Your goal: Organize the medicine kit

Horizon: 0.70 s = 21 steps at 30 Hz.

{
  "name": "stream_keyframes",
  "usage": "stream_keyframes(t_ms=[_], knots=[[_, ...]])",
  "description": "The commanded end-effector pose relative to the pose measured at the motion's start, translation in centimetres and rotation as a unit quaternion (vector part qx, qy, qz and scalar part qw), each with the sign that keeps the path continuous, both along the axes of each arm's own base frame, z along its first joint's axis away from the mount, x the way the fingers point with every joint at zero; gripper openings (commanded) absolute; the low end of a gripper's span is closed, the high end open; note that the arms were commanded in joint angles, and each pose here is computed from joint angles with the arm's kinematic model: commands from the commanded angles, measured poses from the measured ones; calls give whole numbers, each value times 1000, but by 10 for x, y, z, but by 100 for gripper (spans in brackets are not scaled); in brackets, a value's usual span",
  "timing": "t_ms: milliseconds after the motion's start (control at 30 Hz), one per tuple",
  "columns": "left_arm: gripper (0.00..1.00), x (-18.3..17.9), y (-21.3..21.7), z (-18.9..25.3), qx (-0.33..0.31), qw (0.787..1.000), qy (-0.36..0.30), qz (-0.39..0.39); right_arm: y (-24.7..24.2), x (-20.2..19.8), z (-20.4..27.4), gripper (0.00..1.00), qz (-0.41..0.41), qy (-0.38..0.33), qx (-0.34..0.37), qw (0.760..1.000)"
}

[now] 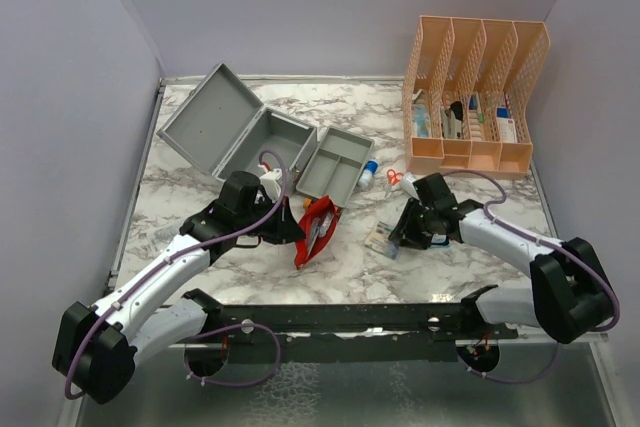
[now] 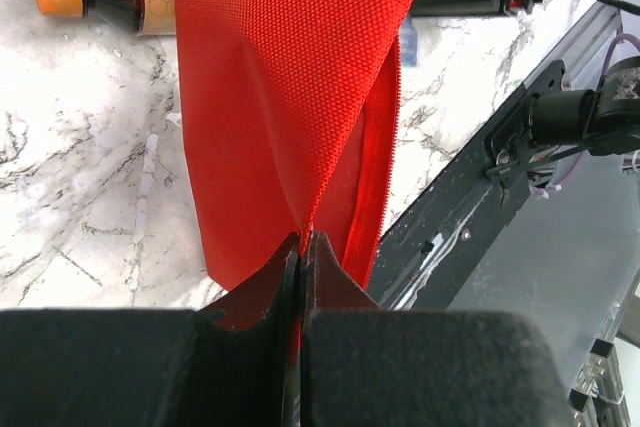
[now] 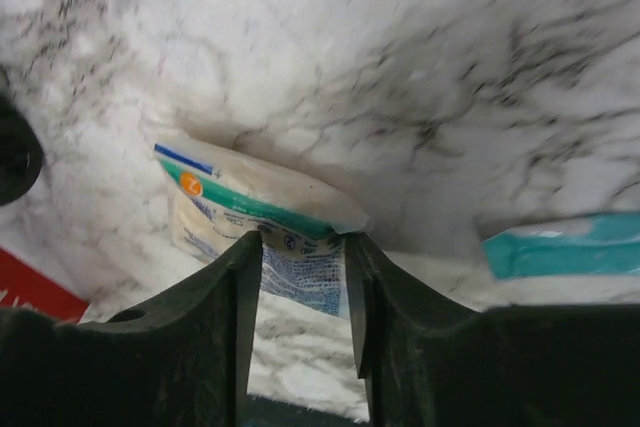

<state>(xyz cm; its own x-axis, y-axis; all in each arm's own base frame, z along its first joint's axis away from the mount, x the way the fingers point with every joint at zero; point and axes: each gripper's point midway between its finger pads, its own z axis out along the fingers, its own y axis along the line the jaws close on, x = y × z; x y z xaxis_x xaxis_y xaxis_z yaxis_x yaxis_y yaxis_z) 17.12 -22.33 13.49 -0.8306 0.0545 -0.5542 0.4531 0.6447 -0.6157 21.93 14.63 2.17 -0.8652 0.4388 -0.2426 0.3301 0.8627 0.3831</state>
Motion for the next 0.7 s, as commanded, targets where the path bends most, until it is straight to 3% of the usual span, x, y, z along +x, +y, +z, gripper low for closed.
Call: stream_keyframes(t_ms=[0,200,400,667], knots=[[0,6,1,-1,7,1000,-21,4,22,-5,20,44,-11,1,56,998],[0,6,2,0,5,1000,-25,6,-3,26,42,49,50,-65,-54,995],[0,5,3,-1,6,1000,-24,7,9,40,39,49,151,-92,-64,982],[0,9,2,3,2,999,-29,16,11,45,21,49,155,-67,-73,983]])
